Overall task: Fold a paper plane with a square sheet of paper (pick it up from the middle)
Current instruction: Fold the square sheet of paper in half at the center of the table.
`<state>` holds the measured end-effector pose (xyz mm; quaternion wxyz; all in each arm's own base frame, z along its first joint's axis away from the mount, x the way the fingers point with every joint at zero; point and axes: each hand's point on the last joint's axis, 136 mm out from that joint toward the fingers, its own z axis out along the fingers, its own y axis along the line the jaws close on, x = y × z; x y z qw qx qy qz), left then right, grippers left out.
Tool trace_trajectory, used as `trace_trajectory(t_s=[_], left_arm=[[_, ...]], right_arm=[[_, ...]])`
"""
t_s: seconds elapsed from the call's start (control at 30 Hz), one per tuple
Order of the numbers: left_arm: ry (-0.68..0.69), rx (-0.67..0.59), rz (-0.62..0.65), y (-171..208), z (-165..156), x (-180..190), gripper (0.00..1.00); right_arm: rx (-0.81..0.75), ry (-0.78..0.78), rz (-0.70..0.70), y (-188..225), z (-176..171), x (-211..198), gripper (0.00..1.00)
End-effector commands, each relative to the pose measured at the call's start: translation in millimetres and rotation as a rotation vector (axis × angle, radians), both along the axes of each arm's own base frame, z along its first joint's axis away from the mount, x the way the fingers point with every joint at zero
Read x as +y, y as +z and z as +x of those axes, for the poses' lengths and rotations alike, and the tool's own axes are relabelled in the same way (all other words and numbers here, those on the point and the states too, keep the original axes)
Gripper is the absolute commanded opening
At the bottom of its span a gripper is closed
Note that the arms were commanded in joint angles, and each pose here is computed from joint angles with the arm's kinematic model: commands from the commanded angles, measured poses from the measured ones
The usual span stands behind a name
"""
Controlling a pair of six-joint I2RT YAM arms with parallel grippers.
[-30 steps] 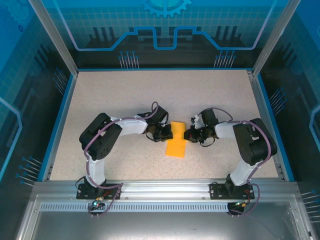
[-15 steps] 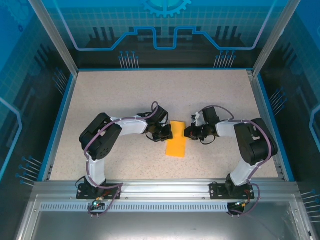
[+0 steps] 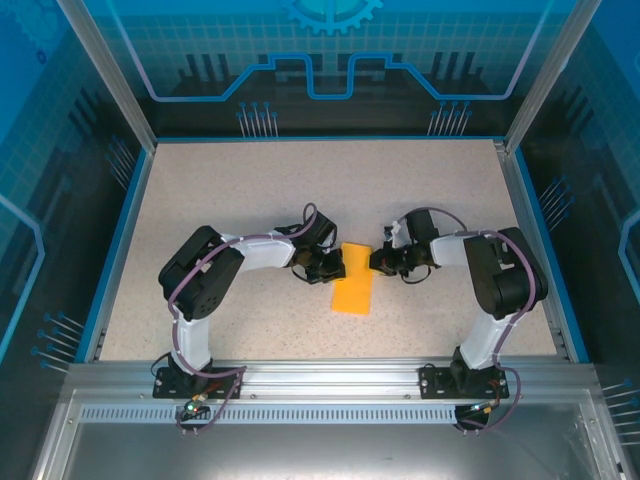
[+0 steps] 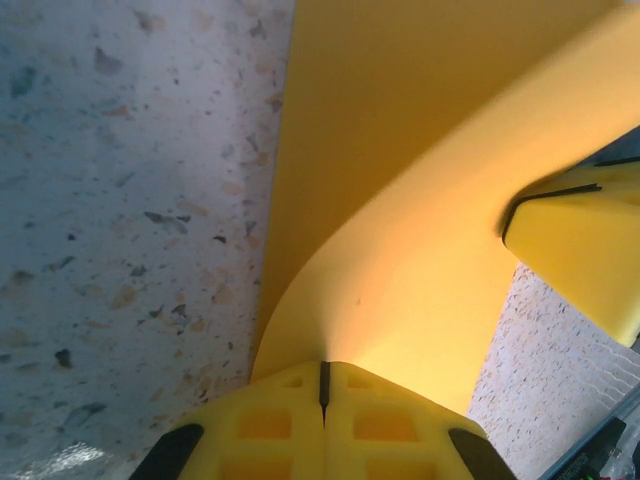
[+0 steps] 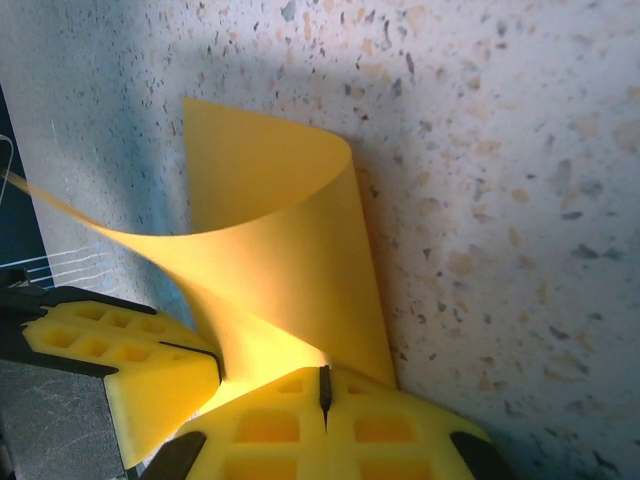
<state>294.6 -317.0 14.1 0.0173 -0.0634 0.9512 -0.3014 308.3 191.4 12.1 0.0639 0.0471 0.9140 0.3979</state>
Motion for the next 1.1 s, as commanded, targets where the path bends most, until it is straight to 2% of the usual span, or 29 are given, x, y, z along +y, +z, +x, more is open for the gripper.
trace_trajectory(t_s=[0.0, 0.2, 0.57, 0.8, 0.87, 1.07], left_arm=[[-0.016, 0.066, 0.110, -26.3, -17.5, 17.6, 0.00], [-0.016, 0.068, 0.112, -26.9, -18.0, 17.8, 0.00], [-0.018, 0.067, 0.110, -26.4, -17.5, 17.3, 0.00], [-0.020, 0.066, 0.114, -26.3, -17.9, 18.4, 0.00], [-0.021, 0.066, 0.113, -27.0, -17.9, 18.1, 0.00], [-0.019, 0.067, 0.113, -26.8, -17.8, 18.0, 0.00]], right_arm=[[-0.029, 0.003, -0.010, 13.4, 9.8, -2.5, 0.00], [-0.054, 0.007, 0.006, 23.7, 23.0, -1.6, 0.00], [0.037, -0.009, -0.032, -20.2, 16.7, -8.2, 0.00], [-0.009, -0.013, 0.012, 5.6, 25.5, -4.8, 0.00], [-0.045, -0.013, 0.015, 17.3, 38.0, -4.4, 0.00], [-0.018, -0.012, 0.008, 3.6, 44.6, -7.2, 0.00]])
